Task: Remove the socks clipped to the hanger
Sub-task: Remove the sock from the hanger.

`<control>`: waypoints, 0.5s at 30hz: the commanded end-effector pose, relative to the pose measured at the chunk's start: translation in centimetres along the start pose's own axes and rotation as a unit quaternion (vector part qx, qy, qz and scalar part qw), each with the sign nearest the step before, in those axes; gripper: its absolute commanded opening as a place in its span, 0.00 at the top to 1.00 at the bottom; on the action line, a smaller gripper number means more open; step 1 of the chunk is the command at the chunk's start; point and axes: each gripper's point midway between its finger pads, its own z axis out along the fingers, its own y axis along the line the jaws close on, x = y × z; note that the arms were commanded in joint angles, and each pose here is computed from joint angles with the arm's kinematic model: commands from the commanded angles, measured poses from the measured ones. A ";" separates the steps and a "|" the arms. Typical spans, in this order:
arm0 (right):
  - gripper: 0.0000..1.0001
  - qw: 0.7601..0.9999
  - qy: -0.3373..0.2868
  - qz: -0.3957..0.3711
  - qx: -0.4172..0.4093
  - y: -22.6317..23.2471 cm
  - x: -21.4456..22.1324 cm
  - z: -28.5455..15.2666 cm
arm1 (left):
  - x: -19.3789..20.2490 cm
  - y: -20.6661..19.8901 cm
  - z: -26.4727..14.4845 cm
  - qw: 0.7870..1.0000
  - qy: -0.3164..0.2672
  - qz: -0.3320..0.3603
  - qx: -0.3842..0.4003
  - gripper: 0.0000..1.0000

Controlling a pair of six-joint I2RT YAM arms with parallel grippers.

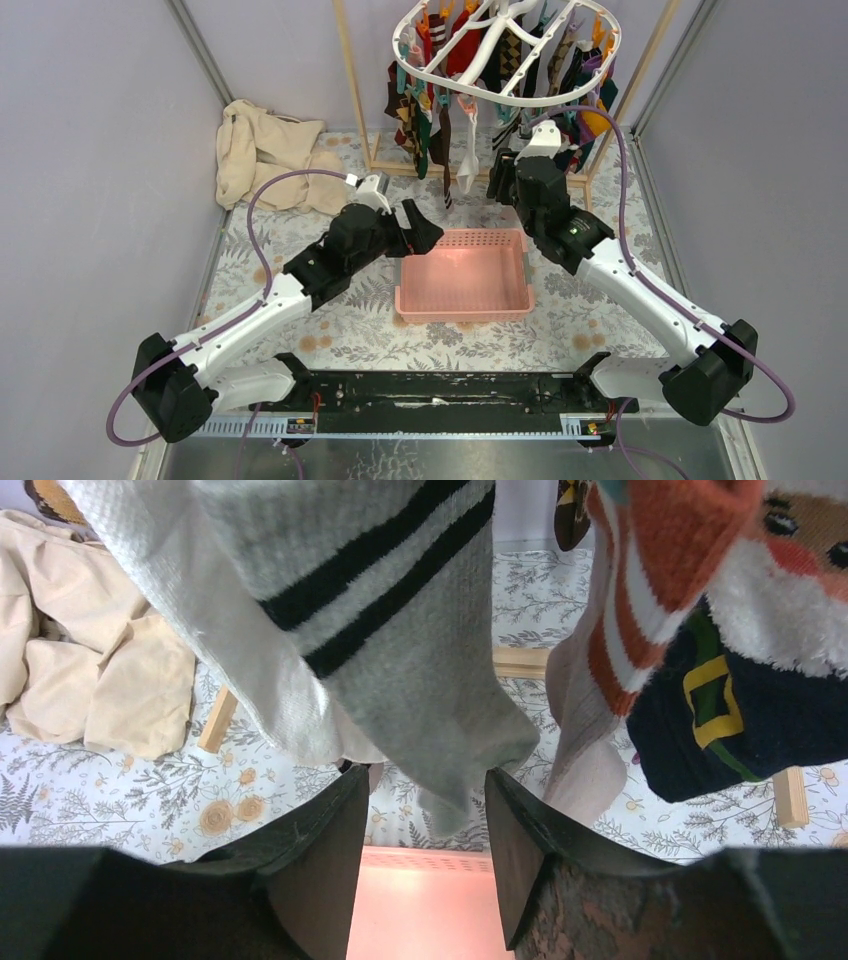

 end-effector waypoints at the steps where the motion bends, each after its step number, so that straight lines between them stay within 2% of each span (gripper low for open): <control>1: 0.46 1.000 -0.016 -0.008 0.012 -0.3 -0.6 0.2 | -2.4 -2.2 -0.1 0.999 -0.044 -0.003 0.023 0.01; 10: 0.39 1.000 -0.009 -0.010 0.005 0.9 0.0 2.0 | -2.2 -3.3 -0.6 0.999 -0.048 0.002 0.025 0.01; 15: 0.41 1.000 -0.001 -0.006 0.022 0.7 1.3 3.2 | -2.2 -4.1 -0.3 0.998 -0.047 0.004 0.029 0.01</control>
